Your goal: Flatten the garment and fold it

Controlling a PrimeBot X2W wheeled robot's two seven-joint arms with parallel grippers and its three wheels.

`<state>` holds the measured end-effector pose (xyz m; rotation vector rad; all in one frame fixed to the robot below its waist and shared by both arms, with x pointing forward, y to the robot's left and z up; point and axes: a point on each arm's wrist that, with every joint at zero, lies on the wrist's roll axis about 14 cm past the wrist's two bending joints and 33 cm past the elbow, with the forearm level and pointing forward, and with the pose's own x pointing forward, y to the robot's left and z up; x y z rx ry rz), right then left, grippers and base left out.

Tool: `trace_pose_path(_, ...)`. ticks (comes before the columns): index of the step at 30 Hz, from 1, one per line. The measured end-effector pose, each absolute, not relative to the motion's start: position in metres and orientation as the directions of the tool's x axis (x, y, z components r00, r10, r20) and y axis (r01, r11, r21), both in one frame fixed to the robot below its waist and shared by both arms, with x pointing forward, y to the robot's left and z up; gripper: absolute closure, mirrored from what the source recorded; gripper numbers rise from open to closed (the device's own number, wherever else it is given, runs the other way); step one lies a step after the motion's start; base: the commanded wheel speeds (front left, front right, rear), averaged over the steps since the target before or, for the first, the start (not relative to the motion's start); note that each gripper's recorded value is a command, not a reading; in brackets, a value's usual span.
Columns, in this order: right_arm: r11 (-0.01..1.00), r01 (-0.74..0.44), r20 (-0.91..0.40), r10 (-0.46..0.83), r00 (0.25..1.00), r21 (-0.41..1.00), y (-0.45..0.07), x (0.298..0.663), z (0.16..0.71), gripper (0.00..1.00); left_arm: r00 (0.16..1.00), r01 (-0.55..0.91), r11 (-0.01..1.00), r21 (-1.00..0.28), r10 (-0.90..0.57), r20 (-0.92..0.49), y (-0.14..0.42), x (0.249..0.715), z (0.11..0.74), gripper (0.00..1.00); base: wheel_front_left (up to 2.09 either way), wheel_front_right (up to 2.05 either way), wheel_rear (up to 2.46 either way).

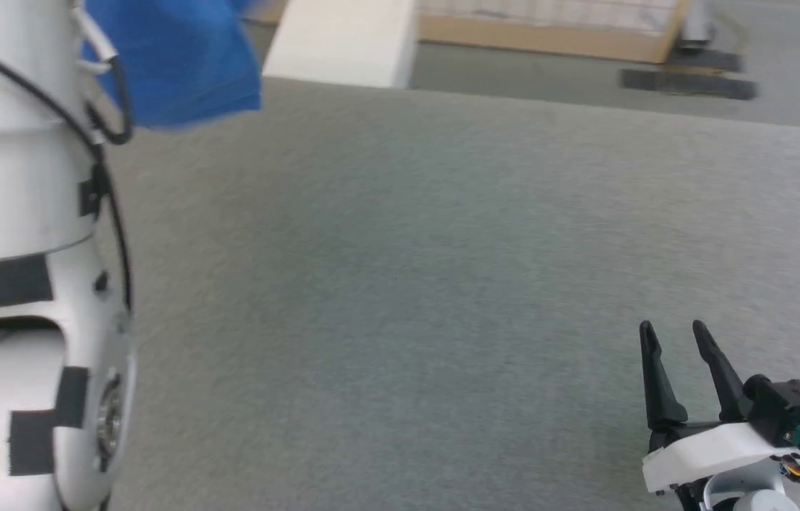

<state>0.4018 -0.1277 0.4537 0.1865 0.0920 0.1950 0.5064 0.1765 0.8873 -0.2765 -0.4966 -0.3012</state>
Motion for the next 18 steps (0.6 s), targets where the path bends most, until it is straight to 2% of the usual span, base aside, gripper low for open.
trace_pose_path(2,0.970,-0.154,-0.067,0.170,0.983,0.190,-0.139,0.396,0.456,0.00,0.813,0.416,0.888,-0.196,-0.267,0.517,0.152,0.506,0.893,1.00,0.00,0.00,0.00)
trace_pose_path(3,0.977,-0.104,-0.056,0.116,0.992,0.185,-0.157,0.387,0.460,0.00,0.789,0.502,0.836,-0.221,-0.338,0.514,0.116,0.508,0.892,1.00,0.00,0.00,0.00)
trace_pose_path(8,0.985,-0.020,-0.040,0.027,0.999,0.169,-0.187,0.375,0.466,0.00,0.758,0.602,0.754,-0.263,-0.436,0.486,0.067,0.513,0.875,1.00,0.00,0.00,0.00)
trace_pose_path(14,0.988,0.049,-0.040,-0.044,0.998,0.147,-0.211,0.364,0.467,0.00,0.779,0.627,0.668,-0.401,-0.558,0.287,0.018,0.523,0.762,1.00,0.00,0.00,0.00)
trace_pose_path(18,0.989,0.050,-0.034,-0.045,0.998,0.140,-0.212,0.363,0.470,0.00,0.745,0.598,0.607,-0.523,-0.662,0.083,-0.017,0.498,0.663,1.00,0.00,0.00,0.00)
